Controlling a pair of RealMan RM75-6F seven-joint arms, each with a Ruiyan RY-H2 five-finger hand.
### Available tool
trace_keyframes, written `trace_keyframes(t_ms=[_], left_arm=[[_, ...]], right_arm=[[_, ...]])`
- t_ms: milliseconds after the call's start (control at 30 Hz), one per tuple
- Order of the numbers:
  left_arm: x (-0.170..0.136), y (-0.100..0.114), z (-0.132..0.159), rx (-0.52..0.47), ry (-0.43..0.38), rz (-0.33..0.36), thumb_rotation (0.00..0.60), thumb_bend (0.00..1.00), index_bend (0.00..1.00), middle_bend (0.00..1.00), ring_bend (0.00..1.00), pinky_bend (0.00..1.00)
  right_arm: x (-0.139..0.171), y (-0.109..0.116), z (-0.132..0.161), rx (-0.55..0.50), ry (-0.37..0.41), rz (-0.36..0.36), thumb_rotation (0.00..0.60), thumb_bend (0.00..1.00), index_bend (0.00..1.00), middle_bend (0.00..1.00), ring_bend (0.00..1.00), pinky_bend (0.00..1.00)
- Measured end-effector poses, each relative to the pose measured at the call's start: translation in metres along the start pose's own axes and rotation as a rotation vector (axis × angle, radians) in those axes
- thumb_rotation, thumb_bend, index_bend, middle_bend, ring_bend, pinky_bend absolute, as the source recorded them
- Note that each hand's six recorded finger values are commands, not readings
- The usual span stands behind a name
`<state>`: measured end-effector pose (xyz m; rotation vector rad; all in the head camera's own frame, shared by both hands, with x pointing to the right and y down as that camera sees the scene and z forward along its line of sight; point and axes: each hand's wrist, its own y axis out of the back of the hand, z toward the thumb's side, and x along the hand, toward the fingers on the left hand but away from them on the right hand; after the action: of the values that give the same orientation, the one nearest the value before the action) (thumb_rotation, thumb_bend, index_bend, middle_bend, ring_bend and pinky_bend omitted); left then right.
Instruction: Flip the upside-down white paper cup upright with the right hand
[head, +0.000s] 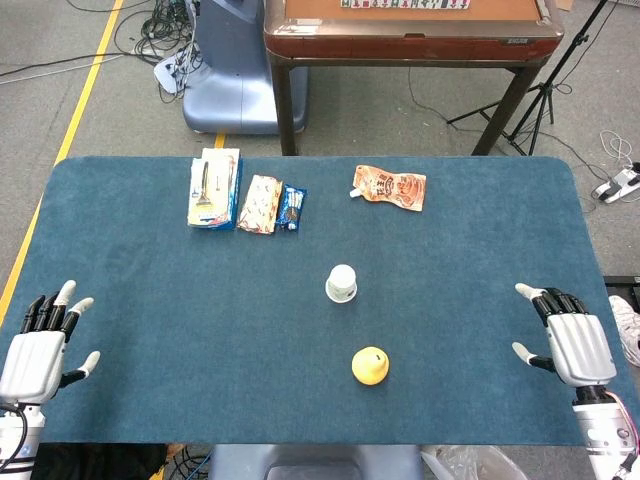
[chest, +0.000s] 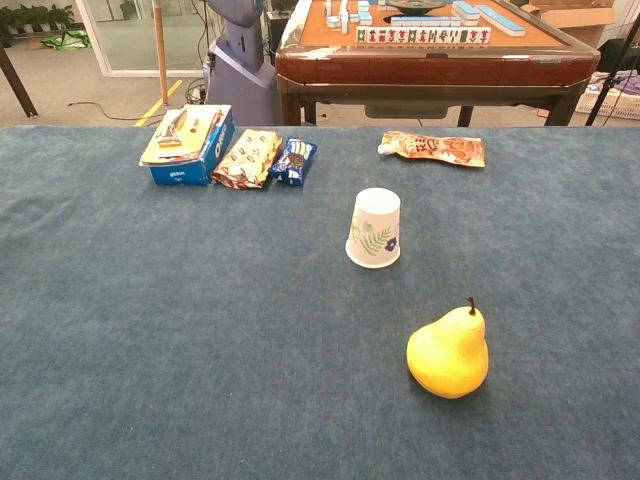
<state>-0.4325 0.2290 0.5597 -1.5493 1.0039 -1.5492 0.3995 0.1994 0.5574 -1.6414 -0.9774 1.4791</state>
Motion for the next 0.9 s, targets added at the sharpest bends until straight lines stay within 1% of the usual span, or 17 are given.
trace_keyframes(t_ms=[300,433,500,733,900], left_arm=[[-0.001,0.0,-0.001,0.001,0.002,0.003,0.6,0.21,0.19,0.0,0.01,0.0],[-0.002,0.002,-0.003,0.0,0.005,0.004,0.6,0.21,0.19,0.0,0.01,0.0],[-0.002,0.002,-0.004,0.0,0.006,0.004,0.6,0.21,0.19,0.0,0.01,0.0],[-0.006,0.003,-0.006,-0.007,0.008,0.008,0.6,0.21,0.19,0.0,0.01,0.0],[-0.009,0.005,-0.008,-0.005,0.013,0.01,0.6,0.21,0.19,0.0,0.01,0.0]], right_arm=[[0.0,0.002,0.003,0.001,0.01,-0.004,0.6,0.15,0.23,0.29,0.19,0.27],[-0.003,0.002,0.008,0.001,0.028,0.003,0.6,0.15,0.24,0.29,0.19,0.22],[-0.007,0.001,0.013,0.004,0.045,0.012,0.6,0.15,0.24,0.29,0.19,0.22],[-0.033,-0.001,0.045,0.034,0.15,0.061,0.6,0.15,0.28,0.29,0.19,0.22],[-0.065,-0.004,0.082,0.063,0.25,0.102,0.6,0.15,0.28,0.29,0.19,0.22]])
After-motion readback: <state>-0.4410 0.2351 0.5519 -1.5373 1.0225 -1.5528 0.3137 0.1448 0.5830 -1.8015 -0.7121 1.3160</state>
